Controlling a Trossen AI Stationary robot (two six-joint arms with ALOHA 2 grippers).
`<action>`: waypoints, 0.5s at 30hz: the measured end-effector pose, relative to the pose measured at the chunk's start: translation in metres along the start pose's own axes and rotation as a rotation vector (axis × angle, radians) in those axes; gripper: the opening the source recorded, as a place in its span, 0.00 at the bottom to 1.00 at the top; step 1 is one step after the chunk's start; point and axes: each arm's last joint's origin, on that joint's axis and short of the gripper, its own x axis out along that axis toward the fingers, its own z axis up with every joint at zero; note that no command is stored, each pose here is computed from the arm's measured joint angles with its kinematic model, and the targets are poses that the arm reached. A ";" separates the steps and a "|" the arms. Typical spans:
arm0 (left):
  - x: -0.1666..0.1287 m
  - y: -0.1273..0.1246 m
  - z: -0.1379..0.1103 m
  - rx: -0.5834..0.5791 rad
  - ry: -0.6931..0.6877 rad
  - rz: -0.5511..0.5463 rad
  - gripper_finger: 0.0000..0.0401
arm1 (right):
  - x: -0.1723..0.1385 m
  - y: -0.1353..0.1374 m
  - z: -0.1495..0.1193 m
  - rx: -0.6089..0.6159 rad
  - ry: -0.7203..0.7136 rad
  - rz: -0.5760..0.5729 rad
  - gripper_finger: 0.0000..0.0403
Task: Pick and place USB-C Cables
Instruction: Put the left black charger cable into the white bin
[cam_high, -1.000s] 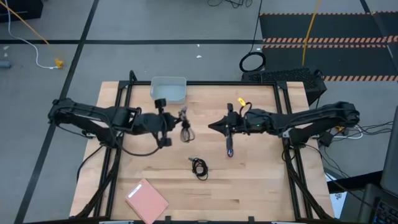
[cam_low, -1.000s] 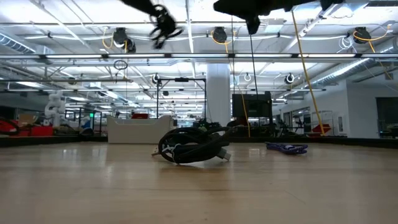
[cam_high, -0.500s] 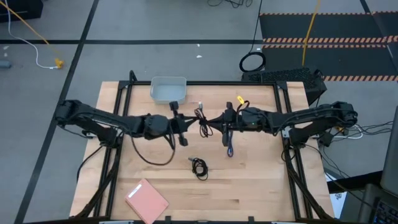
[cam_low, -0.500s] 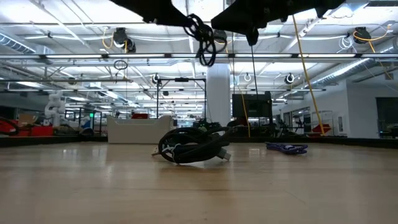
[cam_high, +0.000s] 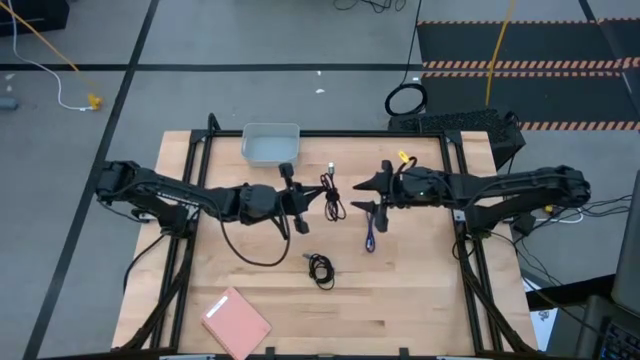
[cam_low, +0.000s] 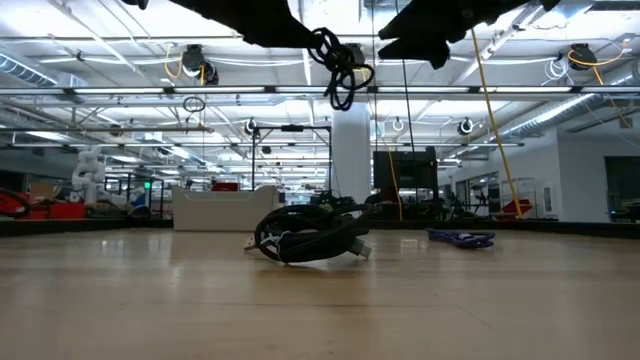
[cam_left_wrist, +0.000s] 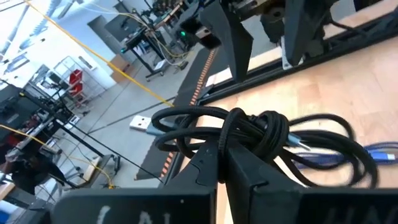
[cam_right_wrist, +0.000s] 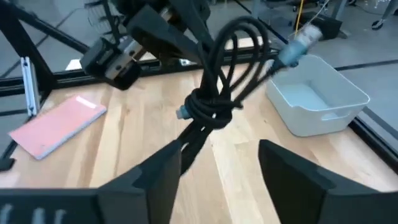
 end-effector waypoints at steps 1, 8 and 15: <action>0.000 0.000 0.000 -0.001 -0.008 -0.007 0.02 | -0.001 0.000 -0.001 0.008 0.011 0.002 0.54; -0.001 0.000 0.004 -0.016 -0.037 -0.006 0.04 | 0.017 0.003 -0.009 0.033 0.056 0.047 0.62; -0.001 -0.001 0.006 0.006 -0.074 -0.044 0.05 | 0.042 0.007 -0.014 0.015 0.028 0.081 0.58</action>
